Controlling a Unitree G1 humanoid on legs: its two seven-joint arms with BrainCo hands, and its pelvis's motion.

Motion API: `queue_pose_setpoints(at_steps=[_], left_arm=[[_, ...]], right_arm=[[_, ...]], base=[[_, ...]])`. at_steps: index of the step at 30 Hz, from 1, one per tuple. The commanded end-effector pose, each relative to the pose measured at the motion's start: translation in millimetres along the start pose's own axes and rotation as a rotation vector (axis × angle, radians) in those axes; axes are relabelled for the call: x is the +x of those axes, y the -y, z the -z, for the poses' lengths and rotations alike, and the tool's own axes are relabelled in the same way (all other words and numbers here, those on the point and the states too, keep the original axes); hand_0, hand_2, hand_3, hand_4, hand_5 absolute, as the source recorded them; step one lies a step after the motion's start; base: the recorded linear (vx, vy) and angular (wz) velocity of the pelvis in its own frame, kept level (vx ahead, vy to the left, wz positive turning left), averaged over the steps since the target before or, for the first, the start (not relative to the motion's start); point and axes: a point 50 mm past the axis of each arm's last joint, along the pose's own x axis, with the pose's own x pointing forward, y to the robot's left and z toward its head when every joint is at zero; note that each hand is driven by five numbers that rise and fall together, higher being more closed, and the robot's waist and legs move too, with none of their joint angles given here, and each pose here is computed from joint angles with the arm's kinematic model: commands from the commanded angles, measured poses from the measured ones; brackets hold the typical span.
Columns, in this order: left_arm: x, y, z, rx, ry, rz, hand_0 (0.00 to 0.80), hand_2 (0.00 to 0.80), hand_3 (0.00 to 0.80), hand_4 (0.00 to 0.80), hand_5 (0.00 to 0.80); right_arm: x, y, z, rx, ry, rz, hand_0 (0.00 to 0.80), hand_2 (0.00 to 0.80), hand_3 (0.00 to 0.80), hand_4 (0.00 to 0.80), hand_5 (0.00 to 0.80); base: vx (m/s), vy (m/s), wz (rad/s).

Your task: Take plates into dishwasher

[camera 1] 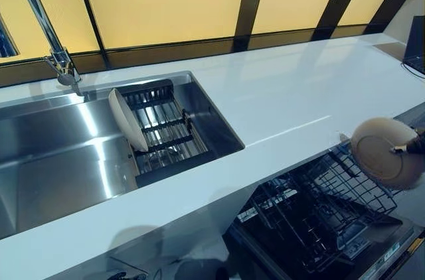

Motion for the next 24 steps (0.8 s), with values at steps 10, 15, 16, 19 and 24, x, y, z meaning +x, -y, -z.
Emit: queue_pose_setpoints(at_steps=[10, 15, 16, 19, 24], left_arm=[[1, -13, -9, 0.008, 0.001, -0.041, 0.0, 0.0, 0.0, 0.0, 0.0], [2, -8, -11, 0.01, 0.008, -0.029, 0.0, 0.0, 0.0, 0.0, 0.0], [2, -9, -12, 0.009, 0.01, -0.03, 0.0, 0.0, 0.0, 0.0, 0.0], [2, -6, -13, 0.005, 0.018, -0.022, 0.0, 0.0, 0.0, 0.0, 0.0], [3, 0, -17, -0.02, 0.034, -0.009, 0.0, 0.0, 0.0, 0.0, 0.0]], right_arm=[[-16, 34, 5, -0.07, -0.063, 0.146, 0.8, 0.8, 0.8, 0.8, 0.8], [-9, 25, 12, -0.072, -0.067, 0.205, 0.8, 0.8, 0.8, 0.8, 0.8], [-9, 25, 11, -0.068, -0.062, 0.211, 0.8, 0.8, 0.8, 0.8, 0.8], [-4, 19, 7, -0.073, -0.026, 0.275, 0.8, 0.8, 0.8, 0.8, 0.8], [4, 5, 2, -0.13, -0.022, 0.318, 0.8, 0.8, 0.8, 0.8, 0.8]], base=[[-0.002, -0.006, 0.0], [-0.005, -0.018, 0.0], [0.0, 0.0, 0.0], [-0.011, -0.012, 0.0], [0.0, 0.0, 0.0]])
